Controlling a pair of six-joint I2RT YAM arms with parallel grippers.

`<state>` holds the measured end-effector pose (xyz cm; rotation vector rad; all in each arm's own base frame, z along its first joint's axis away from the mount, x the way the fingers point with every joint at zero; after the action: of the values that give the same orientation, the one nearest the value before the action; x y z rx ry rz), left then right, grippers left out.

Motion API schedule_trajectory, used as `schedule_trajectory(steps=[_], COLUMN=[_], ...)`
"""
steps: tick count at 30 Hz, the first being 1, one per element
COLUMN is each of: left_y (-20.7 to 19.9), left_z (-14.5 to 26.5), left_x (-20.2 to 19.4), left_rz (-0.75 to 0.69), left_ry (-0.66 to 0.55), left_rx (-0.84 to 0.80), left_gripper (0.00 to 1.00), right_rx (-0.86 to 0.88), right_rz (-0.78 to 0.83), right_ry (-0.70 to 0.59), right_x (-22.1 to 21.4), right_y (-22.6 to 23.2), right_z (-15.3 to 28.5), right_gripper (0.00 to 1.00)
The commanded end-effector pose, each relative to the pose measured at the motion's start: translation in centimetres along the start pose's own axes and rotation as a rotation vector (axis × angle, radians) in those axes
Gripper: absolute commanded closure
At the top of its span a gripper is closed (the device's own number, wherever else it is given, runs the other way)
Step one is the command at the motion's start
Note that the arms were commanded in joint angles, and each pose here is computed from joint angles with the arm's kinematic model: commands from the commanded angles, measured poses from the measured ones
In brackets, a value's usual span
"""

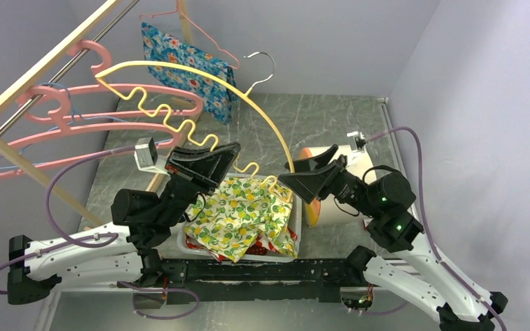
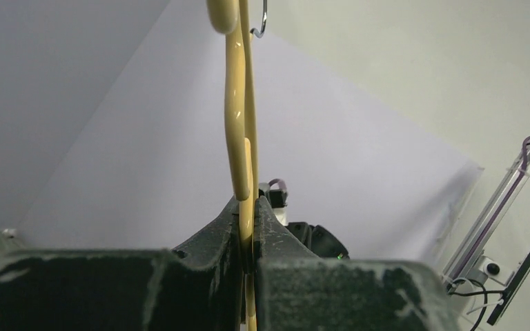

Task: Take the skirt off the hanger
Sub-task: Place the hanger at the clothesline.

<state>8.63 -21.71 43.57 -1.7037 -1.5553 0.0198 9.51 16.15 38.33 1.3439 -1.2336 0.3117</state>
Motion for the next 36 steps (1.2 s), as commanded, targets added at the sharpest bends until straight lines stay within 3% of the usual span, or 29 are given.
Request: schedule_trajectory(steps=[1,4,9,10,13,15,20,21,27,32,36], left_y=[-1.6,-1.7,-1.2,-1.1,-0.8,-0.6,0.4,0.5,1.6,2.0,2.0], left_z=[-0.1,-0.2,0.0,0.1,0.5,0.7,1.1,1.2,2.3,4.5,5.8], left_x=[2.6,2.6,2.0,1.9,1.6,1.4,-0.2,-0.4,-2.1,-2.4,-2.7], left_rz=[0.019,0.023,0.037,0.044,0.059,0.059,0.051,0.047,0.019,0.039,0.027], left_ry=[-0.143,-0.149,-0.138,-0.134,-0.131,-0.114,0.036,0.062,0.308,0.407,0.504], left_rx=[-0.098,-0.106,-0.094,-0.091,-0.085,-0.071,0.035,0.054,0.219,0.254,0.259], left_gripper=[0.93,0.93,0.93,0.93,0.93,0.87,0.12,0.04,0.0,0.0,0.0], right_rx=[0.215,0.291,0.342,0.341,0.326,0.32,0.187,0.154,-0.101,-0.336,-0.487], right_rz=[-0.062,-0.093,-0.097,-0.093,-0.088,-0.086,-0.048,-0.021,0.13,0.258,0.345], right_ry=[-0.024,-0.037,-0.083,-0.09,-0.091,-0.091,-0.125,-0.137,-0.211,-0.23,-0.172], right_x=[0.4,0.3,0.9,1.1,1.4,1.5,2.2,2.5,4.7,6.3,6.3], right_y=[2.1,2.5,2.9,2.9,2.8,2.7,2.1,1.9,1.1,-0.1,-1.7], right_z=[-0.4,-0.5,-1.1,-1.3,-2.0,-2.3,-2.2,-2.1,0.0,1.7,1.7], right_gripper=[0.28,0.34,0.54,0.62,1.0,1.0,1.0,1.0,1.0,1.0,1.0])
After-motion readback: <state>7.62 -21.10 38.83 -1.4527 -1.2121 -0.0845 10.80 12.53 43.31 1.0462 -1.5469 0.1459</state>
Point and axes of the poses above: each gripper's point midway between its finger pads, its own z axis back along the fingers, its own y axis along the line the jaws close on, x = y × z, the point moved 9 cm from there along z, back along the fingers, and after that the axes turned 1 degree about z, right-handed, at the moved point
